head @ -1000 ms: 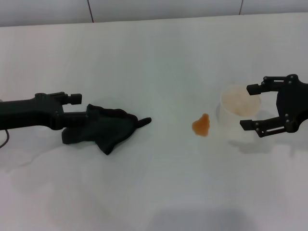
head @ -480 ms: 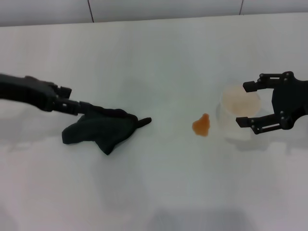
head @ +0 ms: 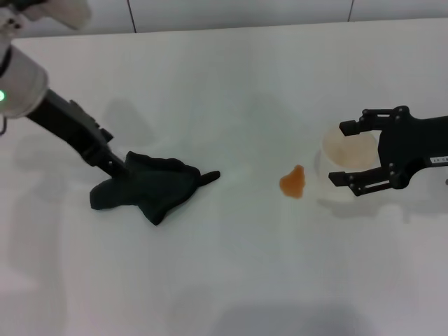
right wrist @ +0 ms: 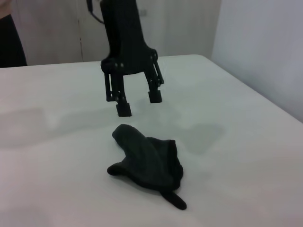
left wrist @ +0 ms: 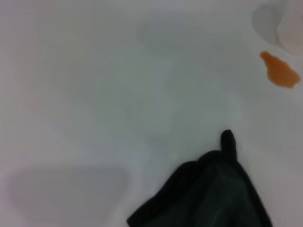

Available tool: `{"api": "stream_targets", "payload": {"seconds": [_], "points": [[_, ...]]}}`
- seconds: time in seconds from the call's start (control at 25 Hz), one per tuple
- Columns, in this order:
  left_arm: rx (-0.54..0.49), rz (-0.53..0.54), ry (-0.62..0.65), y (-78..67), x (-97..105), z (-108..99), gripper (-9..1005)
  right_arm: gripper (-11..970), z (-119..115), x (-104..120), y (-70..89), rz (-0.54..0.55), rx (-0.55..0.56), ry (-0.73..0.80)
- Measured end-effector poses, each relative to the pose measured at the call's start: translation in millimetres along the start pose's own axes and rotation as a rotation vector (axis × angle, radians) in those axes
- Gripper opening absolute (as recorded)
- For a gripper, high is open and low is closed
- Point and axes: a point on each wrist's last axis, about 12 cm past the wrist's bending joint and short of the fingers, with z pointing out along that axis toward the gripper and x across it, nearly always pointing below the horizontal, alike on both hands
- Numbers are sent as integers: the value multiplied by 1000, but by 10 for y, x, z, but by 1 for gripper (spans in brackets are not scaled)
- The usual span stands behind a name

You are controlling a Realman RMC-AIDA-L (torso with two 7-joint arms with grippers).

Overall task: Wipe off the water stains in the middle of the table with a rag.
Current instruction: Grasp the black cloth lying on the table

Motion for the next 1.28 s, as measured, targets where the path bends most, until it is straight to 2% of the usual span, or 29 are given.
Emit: {"api": "stream_targets", "payload": {"seconds": [0.36,0.84,1.0,1.28], "points": [[-85,58,130,-165,-146,320,850,869,46,18,-15,25,-3,2],[-165,71,181,-288,-194,558,849,869,52,35,-11,33,-7,3],[-174,66,183,-296,-202,573,848,869,51,38,-7,34,-9,3],[-188,69,209,-308,-198,612,618,869,52,36,0,35,-15,2]]}}
